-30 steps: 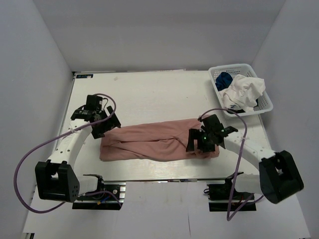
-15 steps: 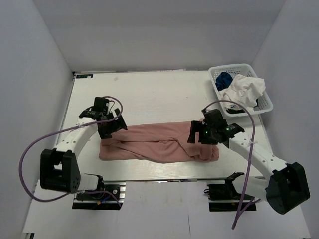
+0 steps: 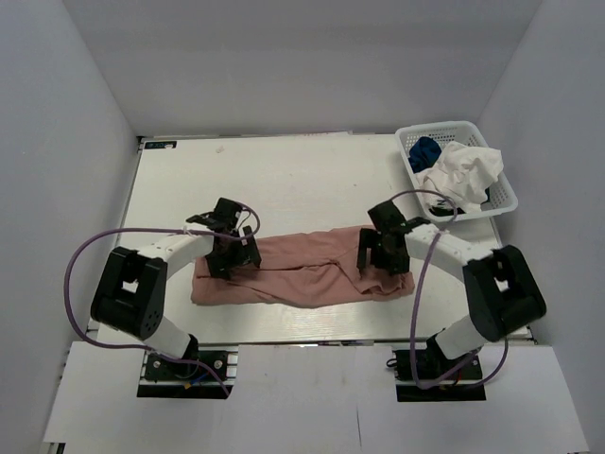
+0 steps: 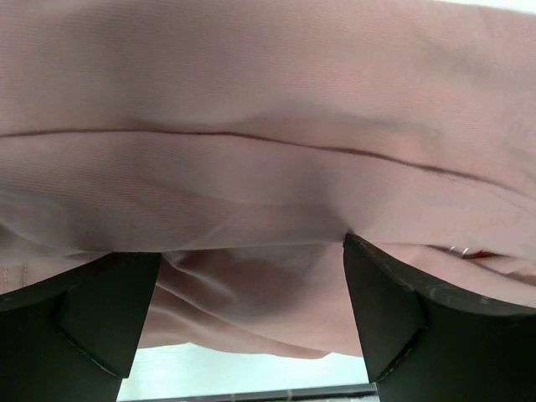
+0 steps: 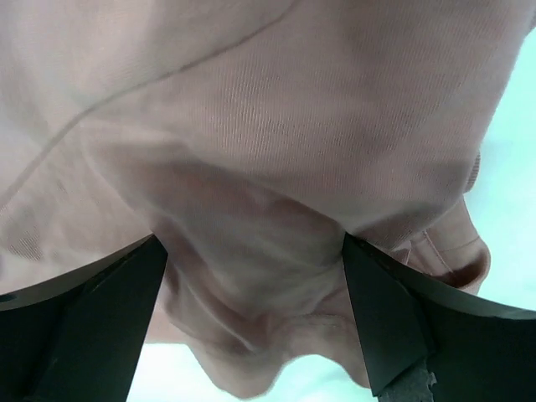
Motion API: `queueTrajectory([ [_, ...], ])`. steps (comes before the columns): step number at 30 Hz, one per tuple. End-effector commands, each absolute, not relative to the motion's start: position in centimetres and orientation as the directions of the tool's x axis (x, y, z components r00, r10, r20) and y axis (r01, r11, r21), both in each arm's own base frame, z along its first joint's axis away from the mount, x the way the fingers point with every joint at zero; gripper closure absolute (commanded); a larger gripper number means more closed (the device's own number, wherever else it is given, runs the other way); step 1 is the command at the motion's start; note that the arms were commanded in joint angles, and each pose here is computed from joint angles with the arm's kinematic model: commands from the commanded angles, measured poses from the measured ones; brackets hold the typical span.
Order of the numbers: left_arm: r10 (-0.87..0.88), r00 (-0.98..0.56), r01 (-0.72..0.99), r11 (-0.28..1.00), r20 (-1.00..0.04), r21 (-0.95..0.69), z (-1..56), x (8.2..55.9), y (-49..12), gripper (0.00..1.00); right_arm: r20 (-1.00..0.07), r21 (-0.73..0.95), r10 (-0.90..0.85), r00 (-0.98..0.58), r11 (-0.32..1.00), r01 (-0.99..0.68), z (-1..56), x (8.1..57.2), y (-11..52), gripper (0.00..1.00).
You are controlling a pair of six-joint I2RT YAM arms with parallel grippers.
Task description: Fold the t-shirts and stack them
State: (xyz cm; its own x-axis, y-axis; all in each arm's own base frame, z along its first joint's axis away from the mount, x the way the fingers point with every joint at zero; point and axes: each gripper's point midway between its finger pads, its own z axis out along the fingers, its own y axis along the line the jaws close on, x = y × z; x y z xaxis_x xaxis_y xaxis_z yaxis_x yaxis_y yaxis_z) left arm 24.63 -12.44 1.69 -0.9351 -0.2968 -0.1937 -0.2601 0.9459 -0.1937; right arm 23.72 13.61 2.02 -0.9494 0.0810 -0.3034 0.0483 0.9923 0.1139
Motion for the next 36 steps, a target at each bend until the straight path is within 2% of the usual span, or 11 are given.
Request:
queueTrajectory([
  [1,-0.321,-0.947,-0.319,0.927,0.022,-0.200,-2.5,18.7,-14.8,0.00,-0.323,0.110,0.062,-0.944,0.994,0.028,-0.2,27.6,14.9,0.10],
  [8,-0.200,-0.973,-0.226,0.933,0.119,-0.279,-0.4,15.9,-22.2,0.00,-0.390,0.155,-0.032,-0.920,0.983,-0.100,-1.4,39.6,20.4,0.10],
  [9,-0.177,-0.976,-0.207,0.935,0.127,-0.287,0.0,15.8,-23.1,0.00,-0.457,0.182,-0.029,-0.889,0.975,-0.126,0.4,43.6,22.1,0.10],
  [11,-0.138,-0.975,-0.191,0.924,0.177,-0.332,0.8,15.7,-25.9,0.00,-0.428,0.185,-0.054,-0.902,0.972,-0.146,-1.0,44.9,22.7,0.10],
  [12,-0.116,-0.973,-0.180,0.922,0.199,-0.343,1.1,14.8,-27.2,0.00,-0.503,0.211,-0.051,-0.863,0.961,-0.179,1.1,48.6,24.6,0.10],
  [14,-0.085,-0.975,-0.160,0.910,0.206,-0.382,1.9,15.0,-29.7,0.00,-0.455,0.263,-0.074,-0.887,0.941,-0.214,-0.5,49.1,25.7,0.10],
  [22,0.056,-0.987,-0.001,0.939,0.154,-0.344,3.4,13.1,-34.5,0.00,-0.548,0.503,-0.029,-0.836,0.788,-0.356,1.2,53.7,33.2,0.10],
  [26,0.118,-0.992,0.093,0.907,0.038,-0.410,5.8,14.0,-36.6,0.00,-0.588,0.517,-0.010,-0.809,0.764,-0.386,3.6,54.8,33.7,0.10],
  [30,0.152,-0.969,0.228,0.852,-0.196,-0.471,11.8,16.8,-38.0,0.00,-0.704,0.430,-0.007,-0.710,0.792,-0.433,10.0,56.7,33.0,0.10],
  [34,0.121,-0.943,0.245,0.883,-0.310,-0.401,15.5,17.5,-33.9,0.00,-0.814,0.360,0.035,-0.580,0.814,-0.456,19.7,56.9,31.4,0.10],
  [36,0.066,-0.943,0.177,0.930,-0.326,-0.322,15.0,17.2,-30.1,0.00,-0.817,0.321,-0.002,-0.577,0.829,-0.457,20.3,56.0,30.9,0.10],
])
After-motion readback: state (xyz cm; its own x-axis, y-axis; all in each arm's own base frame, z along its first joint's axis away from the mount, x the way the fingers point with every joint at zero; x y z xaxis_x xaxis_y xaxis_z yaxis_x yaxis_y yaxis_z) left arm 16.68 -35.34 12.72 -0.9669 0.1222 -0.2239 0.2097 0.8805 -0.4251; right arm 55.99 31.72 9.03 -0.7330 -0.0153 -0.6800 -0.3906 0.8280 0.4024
